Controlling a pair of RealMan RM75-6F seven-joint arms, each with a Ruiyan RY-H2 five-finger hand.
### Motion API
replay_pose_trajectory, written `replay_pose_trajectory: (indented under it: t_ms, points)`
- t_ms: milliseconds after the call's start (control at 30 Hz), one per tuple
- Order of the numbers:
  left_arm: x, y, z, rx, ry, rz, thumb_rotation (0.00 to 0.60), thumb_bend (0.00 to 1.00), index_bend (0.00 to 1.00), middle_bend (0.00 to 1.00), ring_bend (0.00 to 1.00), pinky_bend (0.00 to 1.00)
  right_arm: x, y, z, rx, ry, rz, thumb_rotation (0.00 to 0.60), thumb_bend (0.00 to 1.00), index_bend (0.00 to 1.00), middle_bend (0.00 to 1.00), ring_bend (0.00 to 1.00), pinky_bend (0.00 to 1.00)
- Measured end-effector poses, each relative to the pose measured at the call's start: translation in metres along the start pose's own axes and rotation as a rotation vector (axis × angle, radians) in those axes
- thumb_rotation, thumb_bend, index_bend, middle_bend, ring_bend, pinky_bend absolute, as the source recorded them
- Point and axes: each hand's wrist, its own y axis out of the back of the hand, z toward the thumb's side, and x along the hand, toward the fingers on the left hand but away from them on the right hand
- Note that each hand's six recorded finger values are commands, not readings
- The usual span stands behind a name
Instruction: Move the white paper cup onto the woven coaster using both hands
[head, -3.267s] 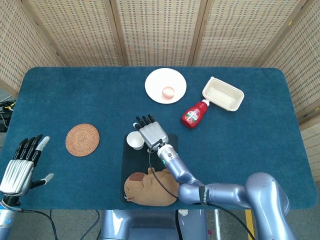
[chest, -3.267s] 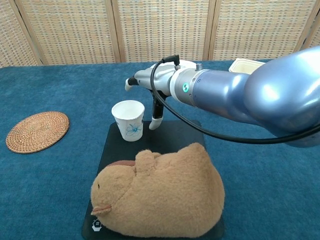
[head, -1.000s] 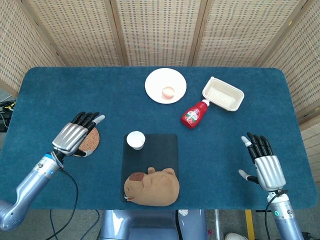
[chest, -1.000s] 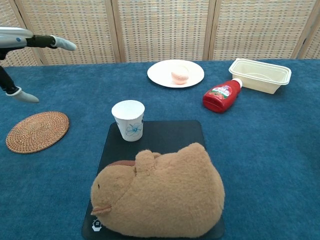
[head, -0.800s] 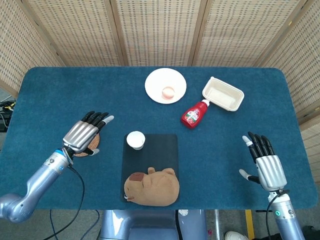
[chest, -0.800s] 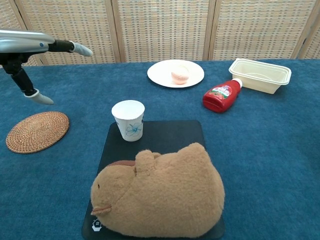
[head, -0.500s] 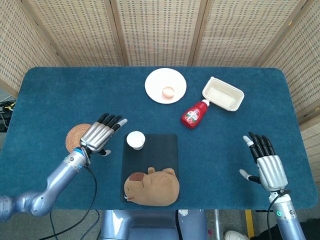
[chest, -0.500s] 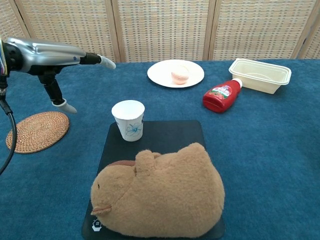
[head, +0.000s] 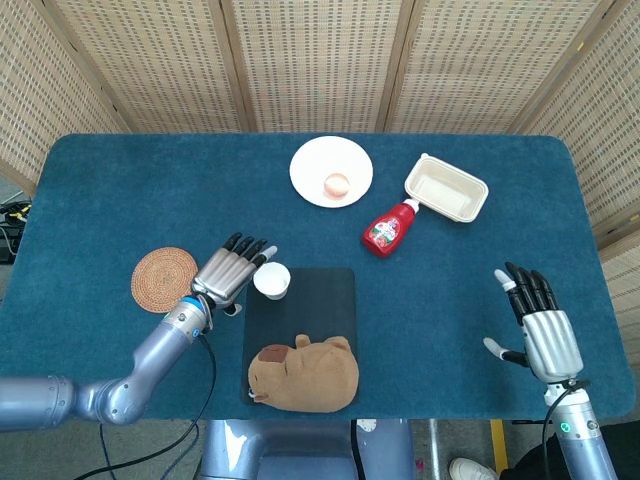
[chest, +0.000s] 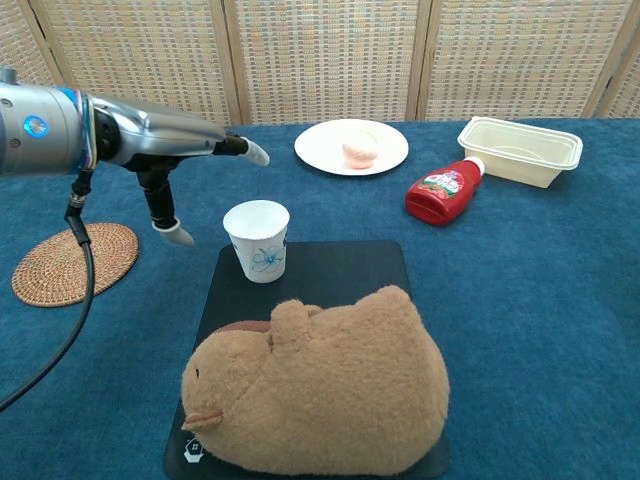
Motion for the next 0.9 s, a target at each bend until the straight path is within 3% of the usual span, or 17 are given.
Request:
replay_pose_trajectory:
  t_ms: [267, 633, 900]
  points:
    - [0.017, -0.001, 0.017, 0.033, 0.004, -0.02, 0.6, 0.21, 0.02, 0.0, 0.0, 0.0, 0.0, 0.003, -0.007, -0.026, -0.015, -0.007, 0.6, 0.05, 0.03, 0.0, 0.0, 0.0]
    - [0.032, -0.012, 0.029, 0.065, 0.025, -0.061, 0.6, 0.21, 0.21, 0.0, 0.0, 0.0, -0.001, 0.004, -0.011, -0.035, -0.018, -0.008, 0.6, 0.05, 0.03, 0.0, 0.0, 0.0]
    - [0.035, -0.018, 0.026, 0.065, 0.033, -0.067, 0.6, 0.26, 0.26, 0.0, 0.0, 0.0, -0.001, 0.004, -0.01, -0.038, -0.018, -0.01, 0.6, 0.05, 0.03, 0.0, 0.0, 0.0]
